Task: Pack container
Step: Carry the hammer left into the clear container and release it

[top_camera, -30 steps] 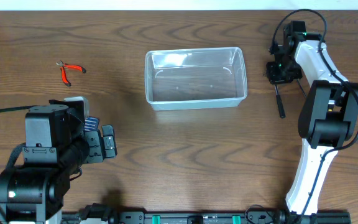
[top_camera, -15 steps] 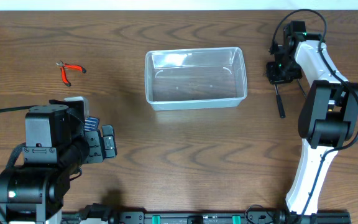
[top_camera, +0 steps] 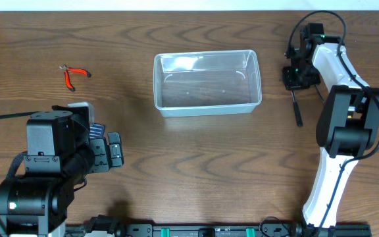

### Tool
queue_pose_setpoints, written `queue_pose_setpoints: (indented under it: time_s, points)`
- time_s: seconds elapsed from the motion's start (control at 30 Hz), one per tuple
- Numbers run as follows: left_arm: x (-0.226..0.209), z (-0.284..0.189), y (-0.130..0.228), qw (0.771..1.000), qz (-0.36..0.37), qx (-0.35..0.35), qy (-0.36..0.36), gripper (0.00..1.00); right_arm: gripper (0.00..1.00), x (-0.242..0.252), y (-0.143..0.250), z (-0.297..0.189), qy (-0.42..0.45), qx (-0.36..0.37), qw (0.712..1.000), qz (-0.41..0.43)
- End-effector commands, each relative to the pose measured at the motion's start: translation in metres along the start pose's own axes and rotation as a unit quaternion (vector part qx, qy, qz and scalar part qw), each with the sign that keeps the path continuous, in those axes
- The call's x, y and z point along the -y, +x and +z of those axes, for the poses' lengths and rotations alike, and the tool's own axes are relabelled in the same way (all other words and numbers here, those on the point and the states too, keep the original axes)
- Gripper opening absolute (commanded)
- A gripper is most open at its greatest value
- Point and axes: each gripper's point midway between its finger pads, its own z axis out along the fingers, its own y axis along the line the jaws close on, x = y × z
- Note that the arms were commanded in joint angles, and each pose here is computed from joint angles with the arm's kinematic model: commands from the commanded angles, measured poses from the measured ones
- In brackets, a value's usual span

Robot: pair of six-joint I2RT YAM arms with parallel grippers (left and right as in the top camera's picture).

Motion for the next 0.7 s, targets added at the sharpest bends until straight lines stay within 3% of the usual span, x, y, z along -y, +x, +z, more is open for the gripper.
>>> queue_pose_setpoints:
  time_s: [0.0, 0.23, 0.33, 0.53, 0.67]
  points:
    - [-0.003, -0.005, -0.003, 1.000, 0.005, 0.008, -0.008, 0.98, 0.01, 0.007, 0.000, -0.026, 0.018, 0.020, 1.000, 0.002]
    - [-0.003, -0.005, -0.003, 1.000, 0.005, 0.008, -0.008, 0.99, 0.01, 0.005, -0.015, -0.105, 0.027, 0.112, 0.993, -0.003]
    - [-0.003, -0.005, -0.003, 1.000, 0.006, 0.008, -0.008, 0.98, 0.01, -0.017, -0.017, -0.136, -0.006, 0.150, 0.988, -0.044]
    - [-0.003, -0.005, -0.003, 1.000, 0.007, 0.009, -0.008, 0.98, 0.01, -0.097, -0.012, -0.195, -0.050, 0.220, 0.946, -0.234]
    - [-0.003, -0.005, -0.003, 1.000, 0.007, 0.009, -0.008, 0.98, 0.01, -0.169, 0.001, -0.209, -0.042, 0.236, 0.887, -0.395]
